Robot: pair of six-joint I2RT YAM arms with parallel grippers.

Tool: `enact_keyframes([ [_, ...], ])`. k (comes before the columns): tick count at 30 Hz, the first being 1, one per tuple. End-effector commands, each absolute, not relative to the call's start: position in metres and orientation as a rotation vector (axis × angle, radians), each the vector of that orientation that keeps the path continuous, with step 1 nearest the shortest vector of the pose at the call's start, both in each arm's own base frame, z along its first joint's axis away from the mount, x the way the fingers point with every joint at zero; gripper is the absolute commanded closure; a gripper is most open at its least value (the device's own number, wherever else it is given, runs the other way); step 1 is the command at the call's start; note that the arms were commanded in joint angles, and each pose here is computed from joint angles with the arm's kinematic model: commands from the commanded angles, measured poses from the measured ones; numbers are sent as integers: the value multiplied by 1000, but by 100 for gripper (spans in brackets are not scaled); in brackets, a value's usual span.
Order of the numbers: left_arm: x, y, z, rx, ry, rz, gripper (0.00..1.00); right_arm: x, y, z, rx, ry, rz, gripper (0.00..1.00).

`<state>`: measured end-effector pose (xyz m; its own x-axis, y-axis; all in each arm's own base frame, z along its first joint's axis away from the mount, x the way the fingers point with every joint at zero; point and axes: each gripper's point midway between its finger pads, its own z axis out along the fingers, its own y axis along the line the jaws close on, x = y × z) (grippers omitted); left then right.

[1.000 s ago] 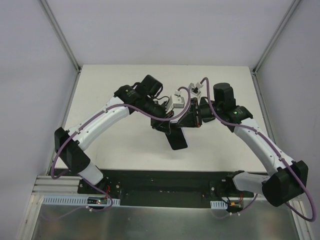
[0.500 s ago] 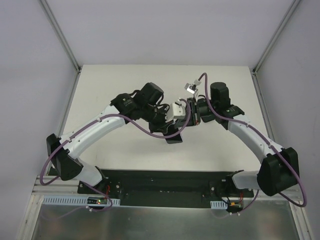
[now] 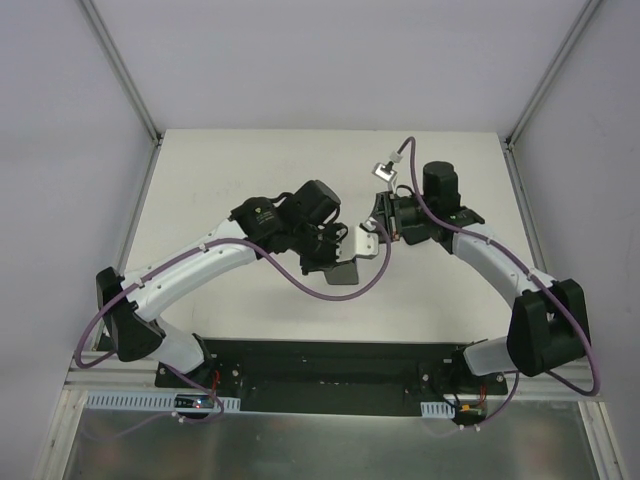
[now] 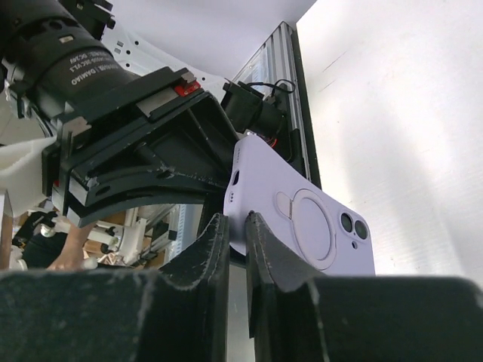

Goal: Take the phone out of the phone case
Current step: Remove the phone case from the phone.

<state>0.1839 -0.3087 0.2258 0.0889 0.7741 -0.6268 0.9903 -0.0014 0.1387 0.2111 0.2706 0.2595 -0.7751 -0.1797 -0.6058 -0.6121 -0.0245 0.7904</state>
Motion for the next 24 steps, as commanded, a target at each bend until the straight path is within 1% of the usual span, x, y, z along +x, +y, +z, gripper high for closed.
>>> enact_keyframes([
  [1,176,-324,261,1819,1562,-551,100,227,274,260,-763,1948,1812,100],
  [6,177,-320,253,1834,1574,-525,100,227,270,261,-770,1951,1763,100],
  [11,179,-318,247,1844,1587,-511,100,223,264,264,-799,1944,1637,100],
  [13,179,-318,243,1851,1596,-515,100,221,261,266,-816,1934,1587,94],
  [17,179,-319,237,1855,1615,-529,100,214,255,269,-844,1910,1516,72],
  [21,181,-320,235,1845,1638,-561,100,207,251,274,-871,1877,1473,60],
  [22,183,-320,235,1839,1645,-566,100,206,250,277,-878,1865,1463,55],
  [24,183,-320,235,1837,1646,-576,100,203,249,279,-894,1853,1444,49],
])
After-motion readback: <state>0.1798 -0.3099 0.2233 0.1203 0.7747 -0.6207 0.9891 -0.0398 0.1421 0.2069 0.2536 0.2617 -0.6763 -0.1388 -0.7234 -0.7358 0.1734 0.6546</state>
